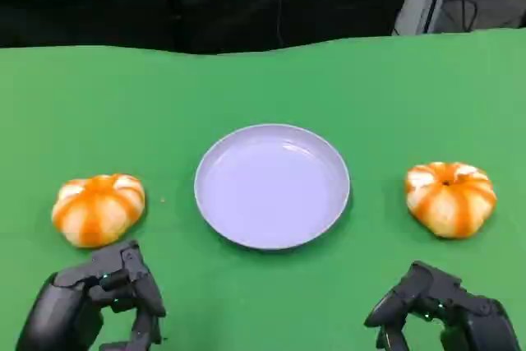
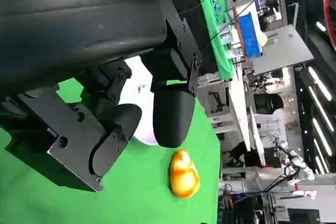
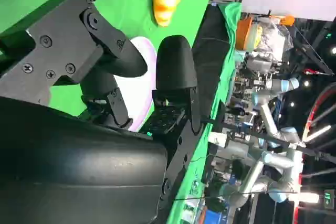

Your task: Grasp the bread from the table and place it into the plate.

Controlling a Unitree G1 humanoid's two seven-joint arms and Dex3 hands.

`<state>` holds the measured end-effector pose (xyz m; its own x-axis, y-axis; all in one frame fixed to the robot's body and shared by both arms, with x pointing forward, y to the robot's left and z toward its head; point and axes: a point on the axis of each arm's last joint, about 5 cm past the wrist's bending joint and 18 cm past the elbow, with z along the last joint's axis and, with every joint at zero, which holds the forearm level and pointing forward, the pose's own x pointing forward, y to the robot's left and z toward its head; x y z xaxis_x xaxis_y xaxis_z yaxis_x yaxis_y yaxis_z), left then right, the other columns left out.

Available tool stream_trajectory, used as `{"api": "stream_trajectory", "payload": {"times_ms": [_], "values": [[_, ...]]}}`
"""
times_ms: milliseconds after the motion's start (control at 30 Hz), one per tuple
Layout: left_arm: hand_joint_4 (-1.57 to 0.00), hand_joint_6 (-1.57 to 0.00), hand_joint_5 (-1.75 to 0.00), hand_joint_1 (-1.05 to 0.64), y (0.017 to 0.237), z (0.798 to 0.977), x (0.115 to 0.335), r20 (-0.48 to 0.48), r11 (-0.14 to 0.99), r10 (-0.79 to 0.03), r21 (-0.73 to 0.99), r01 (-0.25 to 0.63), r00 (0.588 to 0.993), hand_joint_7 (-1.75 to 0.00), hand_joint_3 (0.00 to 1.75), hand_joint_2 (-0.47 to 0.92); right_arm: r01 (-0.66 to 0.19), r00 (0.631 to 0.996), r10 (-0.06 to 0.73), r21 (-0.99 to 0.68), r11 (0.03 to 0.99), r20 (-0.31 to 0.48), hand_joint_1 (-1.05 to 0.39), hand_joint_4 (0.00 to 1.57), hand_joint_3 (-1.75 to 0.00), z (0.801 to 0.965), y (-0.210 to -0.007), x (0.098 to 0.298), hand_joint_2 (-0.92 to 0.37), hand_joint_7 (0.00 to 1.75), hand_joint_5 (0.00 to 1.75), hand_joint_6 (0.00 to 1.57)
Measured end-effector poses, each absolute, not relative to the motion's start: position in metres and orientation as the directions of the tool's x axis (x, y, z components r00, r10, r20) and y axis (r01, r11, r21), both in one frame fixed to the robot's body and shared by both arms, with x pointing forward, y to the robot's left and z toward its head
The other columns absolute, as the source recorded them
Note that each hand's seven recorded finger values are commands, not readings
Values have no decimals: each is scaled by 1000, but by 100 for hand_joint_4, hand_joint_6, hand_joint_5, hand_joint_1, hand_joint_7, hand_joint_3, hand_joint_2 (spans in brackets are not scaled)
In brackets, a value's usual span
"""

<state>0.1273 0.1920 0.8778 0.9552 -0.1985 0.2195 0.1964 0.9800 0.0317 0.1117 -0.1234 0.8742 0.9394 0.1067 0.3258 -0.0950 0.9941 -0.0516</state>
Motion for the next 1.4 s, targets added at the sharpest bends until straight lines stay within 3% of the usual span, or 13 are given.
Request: {"api": "stream_trajectory", "payload": {"times_ms": [500, 700, 1033, 1067, 1100, 1133, 1233, 1400], "values": [[-88, -84, -174, 4, 192, 878, 127, 219, 980, -198, 32, 196, 955, -157, 152, 32, -96, 942, 105, -45, 994, 320, -2, 81, -141, 873, -123, 111, -33, 134, 165, 84], [-78, -76, -162, 7, 193, 878, 128, 217, 981, -192, 28, 190, 957, -130, 132, 48, -94, 944, 101, -37, 995, 315, -2, 82, -141, 873, -123, 110, -34, 134, 163, 84], [-77, -77, -160, 7, 193, 879, 129, 211, 982, -190, 16, 191, 959, -126, 129, 50, -92, 944, 102, -46, 995, 315, -2, 82, -141, 873, -123, 110, -34, 134, 163, 84], [-50, -54, -117, -20, 193, 879, 129, 211, 982, -190, 16, 191, 959, -83, 73, 67, -92, 944, 102, -46, 995, 315, -3, 81, -140, 873, -123, 110, -35, 134, 164, 84], [-42, -51, -92, -31, 194, 881, 131, 198, 979, -205, 46, 200, 959, -53, 35, 82, -92, 944, 102, -46, 995, 314, -3, 80, -140, 873, -123, 109, -36, 135, 164, 84], [-40, -50, -83, -35, 197, 885, 134, 168, 968, -240, 120, 222, 956, -42, 22, 87, -93, 944, 103, -46, 995, 314, -3, 80, -139, 873, -123, 109, -37, 135, 165, 83], [-30, -44, -56, -51, 209, 903, 147, 121, 917, -289, 320, 238, 950, -16, 8, 91, -95, 944, 104, -46, 994, 314, -4, 79, -138, 873, -123, 109, -37, 135, 166, 83], [-22, -37, -39, -58, 215, 919, 160, 50, 816, -302, 531, 230, 952, -4, 4, 92, -94, 945, 104, -46, 994, 309, -3, 79, -139, 873, -123, 108, -36, 136, 165, 83]]}}
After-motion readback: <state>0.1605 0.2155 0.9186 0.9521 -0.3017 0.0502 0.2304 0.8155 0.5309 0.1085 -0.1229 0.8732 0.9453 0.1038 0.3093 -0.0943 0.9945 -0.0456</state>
